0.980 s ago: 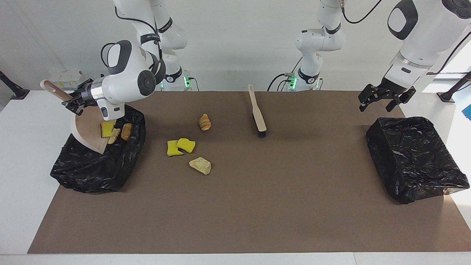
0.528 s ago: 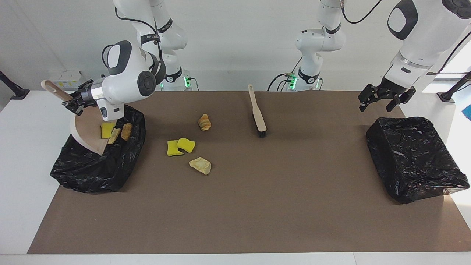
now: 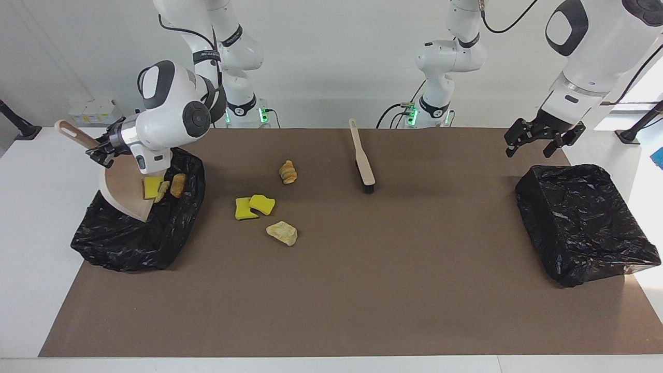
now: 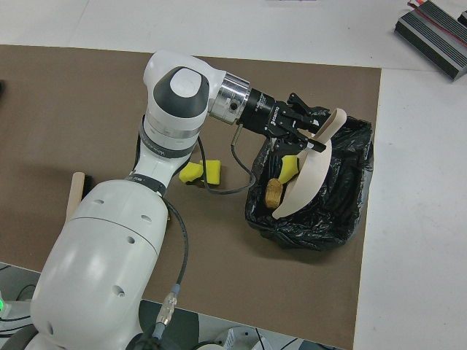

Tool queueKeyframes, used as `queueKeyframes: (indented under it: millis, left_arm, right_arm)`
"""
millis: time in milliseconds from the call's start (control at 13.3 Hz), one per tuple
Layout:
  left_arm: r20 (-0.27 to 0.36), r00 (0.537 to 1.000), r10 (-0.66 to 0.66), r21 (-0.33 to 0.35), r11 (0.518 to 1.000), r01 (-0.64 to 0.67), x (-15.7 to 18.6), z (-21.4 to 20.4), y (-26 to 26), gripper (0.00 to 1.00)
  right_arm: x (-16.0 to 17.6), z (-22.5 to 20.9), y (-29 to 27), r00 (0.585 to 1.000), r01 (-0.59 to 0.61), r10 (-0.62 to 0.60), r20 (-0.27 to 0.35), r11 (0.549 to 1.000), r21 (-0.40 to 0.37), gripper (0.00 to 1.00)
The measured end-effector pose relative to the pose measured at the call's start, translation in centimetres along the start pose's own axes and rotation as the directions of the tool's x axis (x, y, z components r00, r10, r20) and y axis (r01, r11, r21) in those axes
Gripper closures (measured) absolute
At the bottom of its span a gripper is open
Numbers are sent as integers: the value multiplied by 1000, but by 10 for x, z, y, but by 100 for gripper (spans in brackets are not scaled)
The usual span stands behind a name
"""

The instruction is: Sweep and dump trash in bin

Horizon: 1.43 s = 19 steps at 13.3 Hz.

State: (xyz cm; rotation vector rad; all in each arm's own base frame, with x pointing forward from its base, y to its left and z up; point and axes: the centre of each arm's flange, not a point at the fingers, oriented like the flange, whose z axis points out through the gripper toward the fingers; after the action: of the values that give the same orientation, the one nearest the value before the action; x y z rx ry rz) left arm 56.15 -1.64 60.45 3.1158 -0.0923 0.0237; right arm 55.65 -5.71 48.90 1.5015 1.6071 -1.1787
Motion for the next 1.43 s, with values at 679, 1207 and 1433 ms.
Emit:
queueKeyframes:
  millis: [679, 1207, 1433]
  left_arm:
    - [0, 1000, 0, 0, 1000, 0, 0, 0, 0, 0]
    - [0, 1000, 0, 0, 1000, 0, 0, 0, 0, 0]
    - [0, 1000, 0, 0, 1000, 0, 0, 0, 0, 0]
  right_arm:
    - [-5, 17, -2, 998, -59, 60, -29, 997, 47, 68]
    - [-4, 15, -1, 998, 40, -38, -47, 999, 33, 68]
    - [-23, 13, 1, 998, 19, -18, -52, 999, 26, 68]
